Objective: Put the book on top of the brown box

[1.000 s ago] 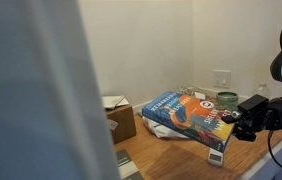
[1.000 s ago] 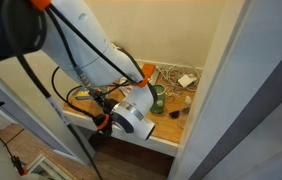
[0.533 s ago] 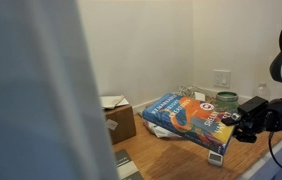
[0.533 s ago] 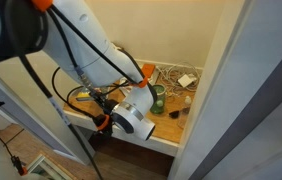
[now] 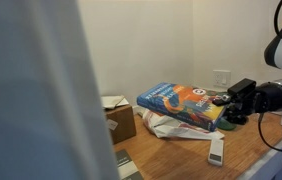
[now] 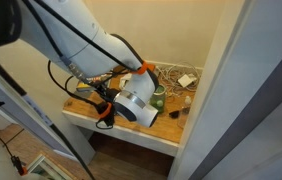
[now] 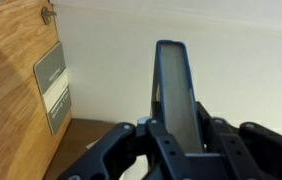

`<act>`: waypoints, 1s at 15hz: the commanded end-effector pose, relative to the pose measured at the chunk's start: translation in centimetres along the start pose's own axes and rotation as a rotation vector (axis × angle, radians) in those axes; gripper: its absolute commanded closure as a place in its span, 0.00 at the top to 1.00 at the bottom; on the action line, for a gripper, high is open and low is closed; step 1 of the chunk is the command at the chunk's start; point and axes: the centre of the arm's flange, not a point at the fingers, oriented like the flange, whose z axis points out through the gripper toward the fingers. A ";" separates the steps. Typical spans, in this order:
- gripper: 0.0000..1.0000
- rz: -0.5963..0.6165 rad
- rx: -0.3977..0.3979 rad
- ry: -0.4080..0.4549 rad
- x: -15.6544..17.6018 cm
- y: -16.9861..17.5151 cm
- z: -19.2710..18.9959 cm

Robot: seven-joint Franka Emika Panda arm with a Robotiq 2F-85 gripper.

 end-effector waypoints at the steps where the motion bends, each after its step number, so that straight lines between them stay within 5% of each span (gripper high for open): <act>1: 0.09 0.008 0.046 0.024 4.3 -4.8 1.5; 9: 0.09 0.061 0.019 0.024 15.0 -10.1 9.7; 15: 0.09 0.048 -0.029 0.073 19.6 -9.9 15.5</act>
